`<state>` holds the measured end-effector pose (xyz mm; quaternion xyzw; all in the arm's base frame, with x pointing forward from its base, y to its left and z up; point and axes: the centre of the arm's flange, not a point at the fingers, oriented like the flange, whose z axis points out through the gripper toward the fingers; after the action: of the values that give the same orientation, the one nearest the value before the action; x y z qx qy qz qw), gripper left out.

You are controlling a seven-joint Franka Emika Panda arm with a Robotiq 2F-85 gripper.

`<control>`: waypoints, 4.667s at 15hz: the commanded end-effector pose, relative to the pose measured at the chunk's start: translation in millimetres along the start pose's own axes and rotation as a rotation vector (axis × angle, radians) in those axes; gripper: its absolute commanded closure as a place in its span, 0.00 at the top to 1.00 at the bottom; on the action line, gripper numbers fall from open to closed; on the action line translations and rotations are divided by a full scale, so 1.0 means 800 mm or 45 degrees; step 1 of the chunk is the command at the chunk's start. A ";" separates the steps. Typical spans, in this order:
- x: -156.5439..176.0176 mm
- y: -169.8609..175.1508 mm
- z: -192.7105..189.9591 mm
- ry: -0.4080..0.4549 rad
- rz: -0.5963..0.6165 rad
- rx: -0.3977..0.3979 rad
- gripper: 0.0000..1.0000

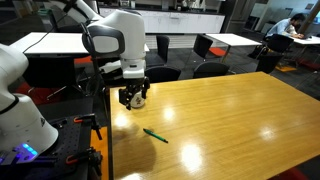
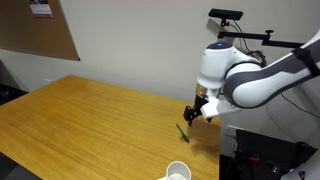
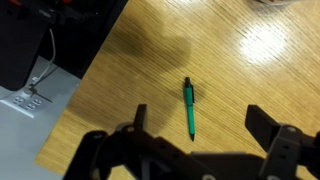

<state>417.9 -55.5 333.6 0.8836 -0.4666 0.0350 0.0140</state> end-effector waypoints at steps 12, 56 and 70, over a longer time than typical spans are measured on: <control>0.009 -0.001 0.016 -0.017 0.032 -0.024 1.00; 0.089 -0.028 0.196 -0.012 0.239 0.041 1.00; 0.110 -0.033 0.211 -0.017 0.233 0.048 0.31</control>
<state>490.8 -118.1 172.1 0.8357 -0.5479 0.0376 -0.0072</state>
